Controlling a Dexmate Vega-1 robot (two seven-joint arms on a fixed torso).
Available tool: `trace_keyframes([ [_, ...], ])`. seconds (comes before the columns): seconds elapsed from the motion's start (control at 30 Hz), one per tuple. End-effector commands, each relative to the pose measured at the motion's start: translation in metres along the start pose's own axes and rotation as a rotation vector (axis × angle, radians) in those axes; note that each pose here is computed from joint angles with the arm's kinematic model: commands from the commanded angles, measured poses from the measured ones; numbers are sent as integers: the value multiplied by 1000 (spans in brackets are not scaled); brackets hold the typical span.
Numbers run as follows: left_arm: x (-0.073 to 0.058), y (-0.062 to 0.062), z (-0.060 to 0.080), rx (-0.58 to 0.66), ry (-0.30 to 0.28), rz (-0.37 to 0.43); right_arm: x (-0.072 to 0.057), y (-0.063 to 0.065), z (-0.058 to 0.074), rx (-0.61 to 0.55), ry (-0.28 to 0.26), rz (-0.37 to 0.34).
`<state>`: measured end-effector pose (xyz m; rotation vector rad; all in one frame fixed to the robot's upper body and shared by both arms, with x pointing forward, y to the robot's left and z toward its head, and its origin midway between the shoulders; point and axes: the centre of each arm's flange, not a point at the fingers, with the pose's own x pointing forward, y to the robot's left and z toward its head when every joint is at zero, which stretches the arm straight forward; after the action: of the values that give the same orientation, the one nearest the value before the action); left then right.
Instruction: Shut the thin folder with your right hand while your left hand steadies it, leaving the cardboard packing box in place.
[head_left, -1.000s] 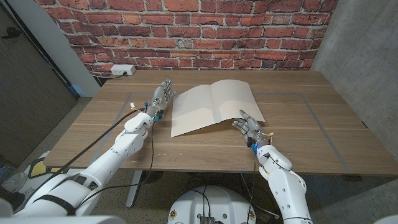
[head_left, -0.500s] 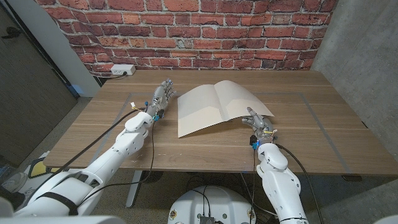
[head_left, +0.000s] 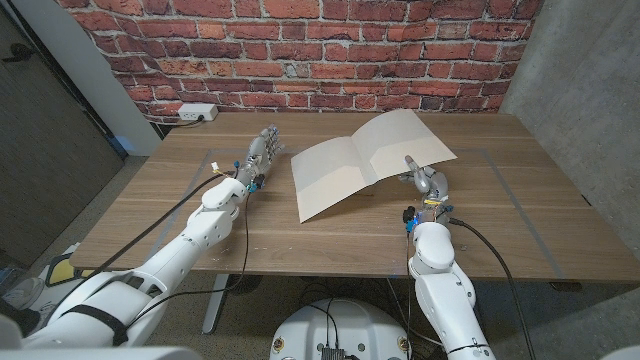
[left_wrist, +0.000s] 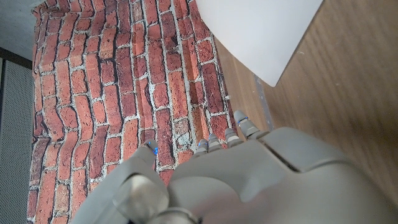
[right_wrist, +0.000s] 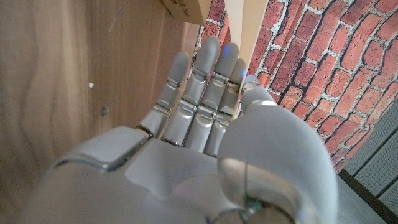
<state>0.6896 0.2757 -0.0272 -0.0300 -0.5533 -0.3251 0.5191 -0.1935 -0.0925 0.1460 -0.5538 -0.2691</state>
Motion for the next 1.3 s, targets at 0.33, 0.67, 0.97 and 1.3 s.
trace_keyframes([
  [0.33,5,-9,2,-12,0,-36,4,13,36,60,-168,34],
  [0.67,3,-14,5,-16,-10,-50,6,18,54,90,-247,51],
  [0.97,-1,-17,4,-30,-10,-61,5,23,66,139,-303,75],
  [1.3,-5,-26,8,-42,-30,-95,2,33,84,193,-354,119],
])
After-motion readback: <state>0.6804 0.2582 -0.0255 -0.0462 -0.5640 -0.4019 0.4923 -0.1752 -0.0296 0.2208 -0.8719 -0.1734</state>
